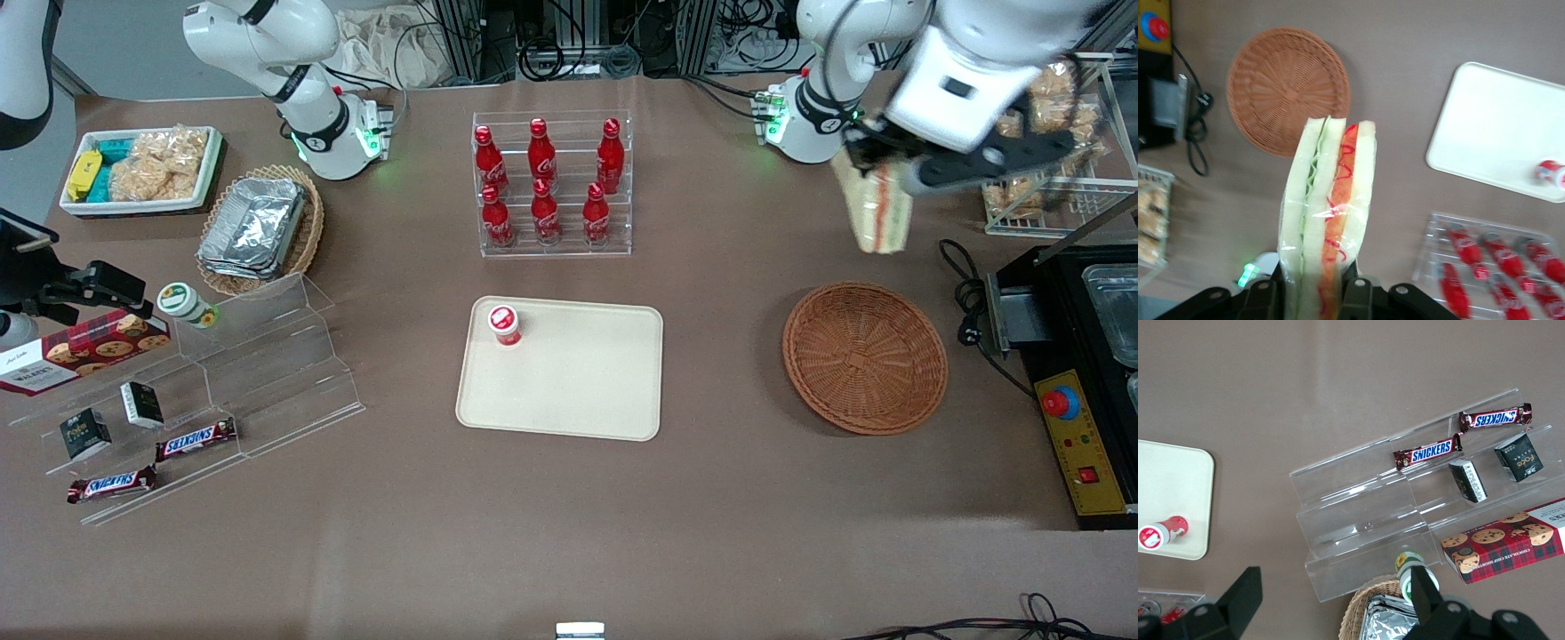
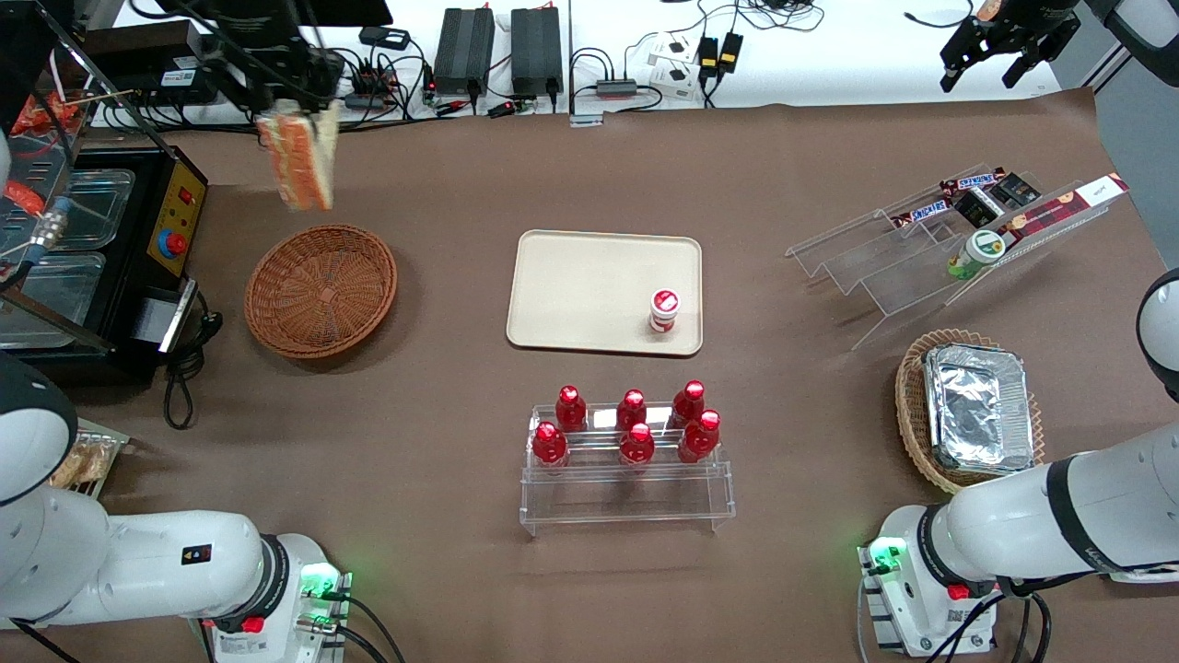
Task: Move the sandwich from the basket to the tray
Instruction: 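Lift the sandwich up out of the basket with the left gripper, then carry the sandwich to the cream tray, lower it and open the left gripper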
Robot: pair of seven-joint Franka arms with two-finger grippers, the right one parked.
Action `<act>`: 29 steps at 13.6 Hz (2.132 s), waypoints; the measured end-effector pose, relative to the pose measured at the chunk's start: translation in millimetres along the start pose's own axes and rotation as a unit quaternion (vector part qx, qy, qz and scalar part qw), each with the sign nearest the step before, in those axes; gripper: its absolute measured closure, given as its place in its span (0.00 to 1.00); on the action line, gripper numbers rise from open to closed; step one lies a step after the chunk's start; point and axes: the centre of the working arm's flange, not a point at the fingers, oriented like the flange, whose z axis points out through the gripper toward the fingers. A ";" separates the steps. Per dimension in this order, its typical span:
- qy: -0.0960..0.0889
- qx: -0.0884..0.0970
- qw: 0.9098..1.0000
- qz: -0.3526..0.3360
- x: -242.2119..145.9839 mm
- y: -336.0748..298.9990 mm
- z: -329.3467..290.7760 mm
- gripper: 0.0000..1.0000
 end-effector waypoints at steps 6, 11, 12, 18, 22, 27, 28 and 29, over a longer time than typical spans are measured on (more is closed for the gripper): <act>-0.023 -0.054 0.997 -0.041 3.2 111.4 57.5 0.65; -0.059 -0.075 0.994 -0.059 76.3 164.1 202.5 0.65; -0.059 -0.072 0.993 -0.070 86.4 173.3 234.3 0.65; -0.092 -0.060 0.991 -0.077 94.7 226.7 381.4 0.65; -0.084 -0.048 0.992 -0.079 90.3 242.4 428.5 0.65; -0.080 -0.051 0.992 -0.083 91.8 244.6 433.2 0.36; -0.079 -0.052 0.992 -0.088 93.6 244.4 431.3 0.25; -0.077 -0.055 0.991 -0.096 96.6 243.8 427.4 0.14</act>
